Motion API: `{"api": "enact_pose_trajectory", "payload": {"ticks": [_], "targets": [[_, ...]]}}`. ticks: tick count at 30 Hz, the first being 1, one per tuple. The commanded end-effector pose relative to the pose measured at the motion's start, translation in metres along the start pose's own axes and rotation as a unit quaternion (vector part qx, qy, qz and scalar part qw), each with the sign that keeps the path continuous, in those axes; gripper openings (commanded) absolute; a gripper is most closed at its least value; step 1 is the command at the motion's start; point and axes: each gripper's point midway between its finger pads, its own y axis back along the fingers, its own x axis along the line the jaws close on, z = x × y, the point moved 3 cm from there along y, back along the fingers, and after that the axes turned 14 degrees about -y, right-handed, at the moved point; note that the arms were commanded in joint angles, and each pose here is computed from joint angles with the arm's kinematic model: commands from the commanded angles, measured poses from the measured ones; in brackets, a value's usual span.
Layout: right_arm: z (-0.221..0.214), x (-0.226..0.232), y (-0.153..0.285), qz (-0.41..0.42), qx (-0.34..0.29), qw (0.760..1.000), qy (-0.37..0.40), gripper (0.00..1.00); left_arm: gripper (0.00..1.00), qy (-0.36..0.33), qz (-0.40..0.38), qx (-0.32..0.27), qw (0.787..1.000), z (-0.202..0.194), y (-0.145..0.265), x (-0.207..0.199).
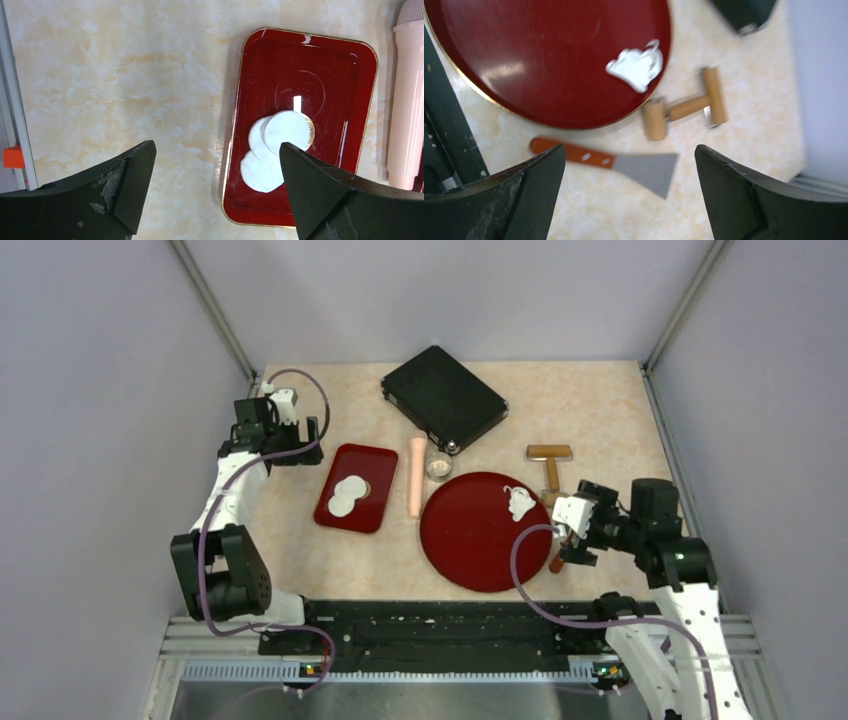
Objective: Roll out the dumpling wrappers from the dough
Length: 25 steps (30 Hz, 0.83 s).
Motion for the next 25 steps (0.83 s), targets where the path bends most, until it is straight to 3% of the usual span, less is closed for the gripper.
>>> {"api": "enact_pose_trajectory", "payload": {"ticks": [1,4,6,11,14,17,20,25], "targets": [[0.074,0.012,0.061,0.020,-0.097,0.995,-0.025,0.99,0.99,-0.004,0.006,-0.041,0.999,0.017,0.014,0.004],[0.116,-0.008,0.098,-0.055,-0.159,0.985,-0.047,0.99,0.99,-0.009,0.007,-0.049,0.999,0.024,0.023,0.006],[0.139,-0.027,0.120,-0.127,-0.210,0.962,-0.116,0.99,0.99,-0.016,0.018,-0.051,0.998,0.031,0.039,0.010],[0.167,-0.069,0.186,-0.298,-0.299,0.870,-0.254,0.99,0.99,-0.038,0.090,-0.114,0.989,0.052,0.104,0.019],[0.168,-0.081,0.213,-0.362,-0.330,0.815,-0.310,0.99,0.99,-0.052,0.113,-0.162,0.979,0.045,0.135,0.009],[0.162,-0.088,0.227,-0.405,-0.344,0.774,-0.345,0.99,0.99,-0.041,0.145,-0.212,0.966,0.029,0.153,0.001],[0.155,-0.089,0.226,-0.420,-0.341,0.765,-0.349,0.99,0.99,-0.054,0.144,-0.251,0.956,0.025,0.158,-0.007],[0.146,-0.095,0.223,-0.441,-0.338,0.749,-0.360,0.99,0.99,-0.040,0.119,-0.243,0.962,0.031,0.158,-0.012]]}}
